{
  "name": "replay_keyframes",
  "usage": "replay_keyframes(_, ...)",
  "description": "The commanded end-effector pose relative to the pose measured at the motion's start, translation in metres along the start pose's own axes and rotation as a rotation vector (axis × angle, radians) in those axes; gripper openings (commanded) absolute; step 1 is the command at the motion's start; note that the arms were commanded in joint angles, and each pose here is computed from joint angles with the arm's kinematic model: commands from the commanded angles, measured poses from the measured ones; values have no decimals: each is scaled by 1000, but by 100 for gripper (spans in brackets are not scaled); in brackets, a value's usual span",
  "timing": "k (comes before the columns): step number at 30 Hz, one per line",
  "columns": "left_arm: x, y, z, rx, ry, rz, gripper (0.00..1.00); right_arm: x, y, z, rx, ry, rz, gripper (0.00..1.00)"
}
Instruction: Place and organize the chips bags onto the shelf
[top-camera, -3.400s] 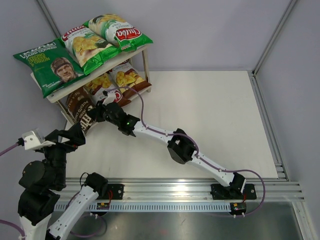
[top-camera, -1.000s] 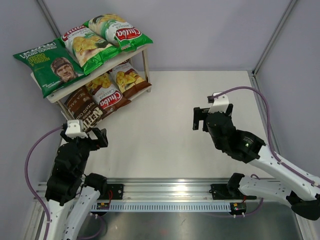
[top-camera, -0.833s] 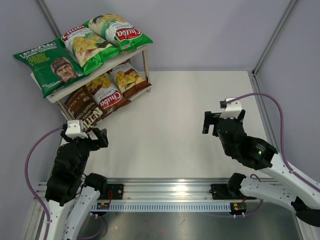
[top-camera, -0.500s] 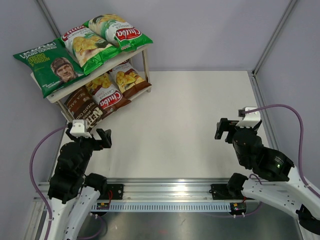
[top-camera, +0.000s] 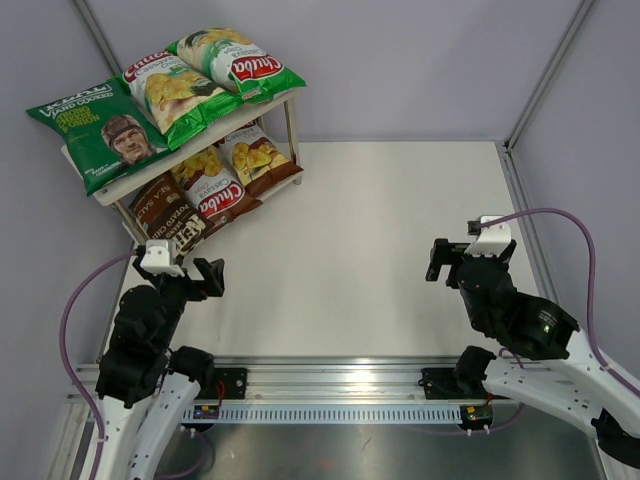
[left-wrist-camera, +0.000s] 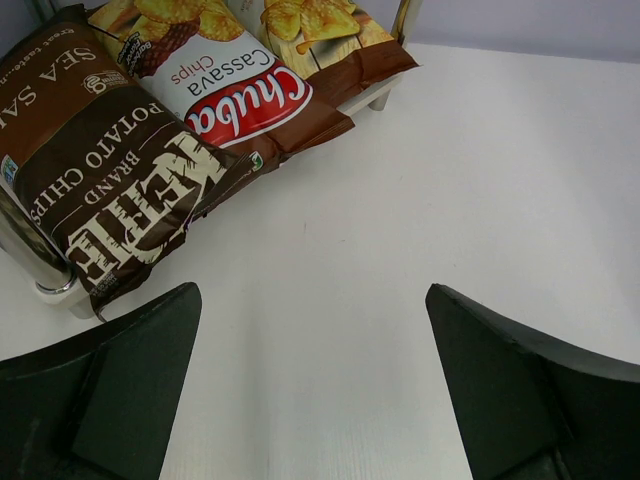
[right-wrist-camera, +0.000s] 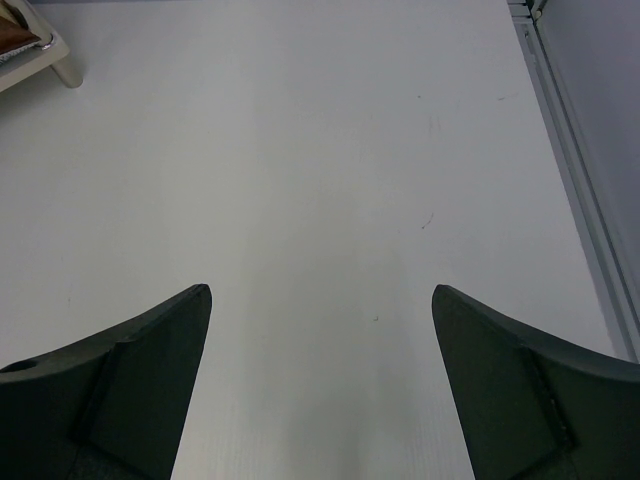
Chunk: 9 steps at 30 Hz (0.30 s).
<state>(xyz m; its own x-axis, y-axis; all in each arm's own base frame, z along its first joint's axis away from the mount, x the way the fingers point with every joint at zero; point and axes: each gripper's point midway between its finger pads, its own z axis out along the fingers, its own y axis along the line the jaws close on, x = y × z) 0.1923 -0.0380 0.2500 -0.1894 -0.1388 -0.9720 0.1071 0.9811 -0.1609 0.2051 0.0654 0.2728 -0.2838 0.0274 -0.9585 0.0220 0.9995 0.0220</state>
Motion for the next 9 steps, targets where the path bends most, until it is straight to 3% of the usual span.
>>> replay_keyframes(1,-17,-3,0,19,-79,6,99,-8,-4,2,44,-28,31,99)
replay_keyframes(9,-16,-2,-1,22,-101,13,99,-8,-2,3,47,-25,39,100)
